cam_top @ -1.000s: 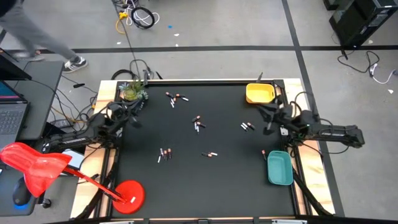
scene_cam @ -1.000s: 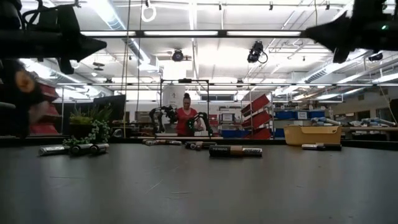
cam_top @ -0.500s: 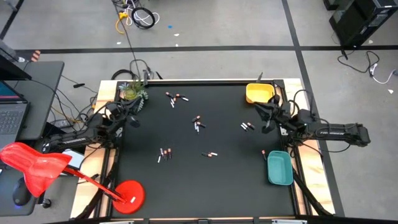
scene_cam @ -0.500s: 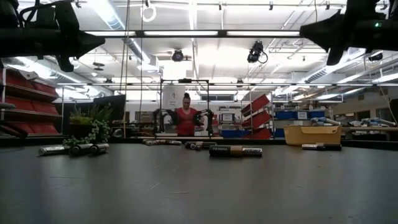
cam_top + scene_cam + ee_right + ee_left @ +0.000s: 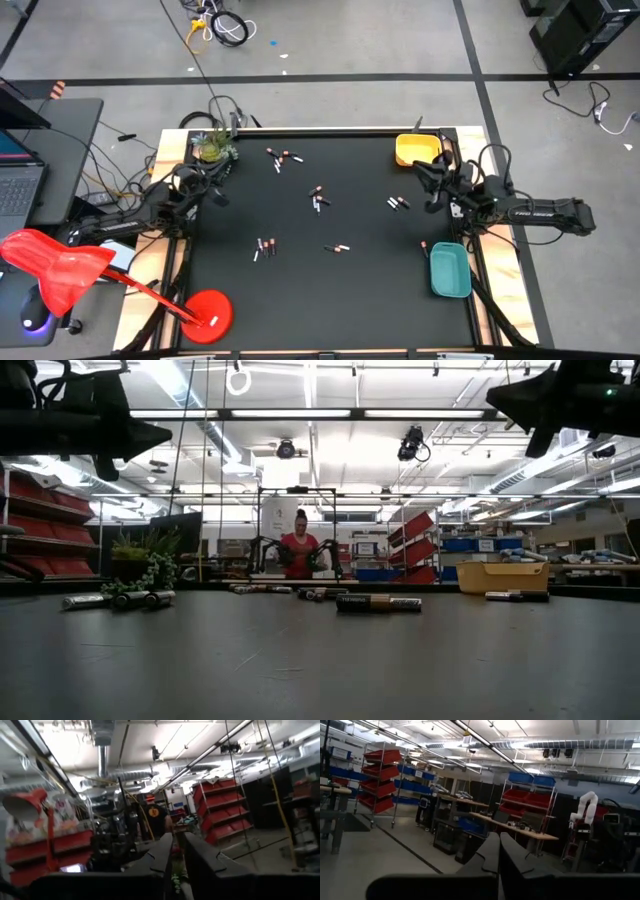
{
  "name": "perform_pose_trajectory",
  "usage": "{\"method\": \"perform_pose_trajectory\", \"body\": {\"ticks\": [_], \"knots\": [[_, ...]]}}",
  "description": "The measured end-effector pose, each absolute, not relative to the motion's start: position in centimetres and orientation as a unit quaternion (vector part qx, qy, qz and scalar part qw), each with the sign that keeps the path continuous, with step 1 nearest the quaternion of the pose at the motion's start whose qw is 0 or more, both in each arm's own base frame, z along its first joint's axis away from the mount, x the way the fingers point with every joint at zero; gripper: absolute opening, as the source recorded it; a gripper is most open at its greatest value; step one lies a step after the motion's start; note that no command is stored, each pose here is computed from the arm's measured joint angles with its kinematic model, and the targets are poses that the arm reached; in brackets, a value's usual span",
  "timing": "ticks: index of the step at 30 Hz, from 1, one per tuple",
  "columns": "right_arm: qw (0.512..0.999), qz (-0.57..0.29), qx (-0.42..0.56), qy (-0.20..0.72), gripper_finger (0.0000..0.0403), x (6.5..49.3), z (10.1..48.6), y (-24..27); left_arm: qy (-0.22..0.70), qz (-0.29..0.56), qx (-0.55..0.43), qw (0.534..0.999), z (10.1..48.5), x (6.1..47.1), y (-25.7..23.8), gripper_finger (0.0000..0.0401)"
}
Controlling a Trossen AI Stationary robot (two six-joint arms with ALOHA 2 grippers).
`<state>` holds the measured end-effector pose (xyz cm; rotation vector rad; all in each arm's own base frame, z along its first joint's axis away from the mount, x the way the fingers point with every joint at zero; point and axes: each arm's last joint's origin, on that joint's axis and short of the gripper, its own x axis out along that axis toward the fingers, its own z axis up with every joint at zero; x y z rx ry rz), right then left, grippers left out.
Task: Sort batteries
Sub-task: Put the black battery into the yellow bin
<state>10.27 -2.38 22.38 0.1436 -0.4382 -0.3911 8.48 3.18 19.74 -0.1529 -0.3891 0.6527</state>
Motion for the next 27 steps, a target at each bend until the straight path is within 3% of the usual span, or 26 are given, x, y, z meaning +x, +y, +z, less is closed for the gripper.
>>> {"method": "perform_pose_trajectory", "body": {"ticks": [6, 15, 21, 27], "knots": [[0.963, -0.185, 0.072, -0.181, 0.0039, 11.1, 21.8, -2.4, -0.231, 0.284, -0.134, 0.921, 20.2, 8.4, 3.1, 0.0010], [0.988, -0.152, 0.013, -0.026, 0.0044, 15.2, 24.3, -2.8, -0.099, 0.278, -0.099, 0.950, 22.3, 9.6, 3.2, 0.0010], [0.985, -0.168, -0.018, 0.044, 0.0084, 18.3, 24.2, -3.8, -0.013, 0.316, -0.056, 0.947, 22.7, 11.4, 3.7, 0.0016], [0.971, -0.171, -0.001, 0.168, 0.0144, 20.9, 21.4, -4.5, 0.050, 0.330, -0.042, 0.942, 21.7, 13.2, 4.2, 0.0083]]}}
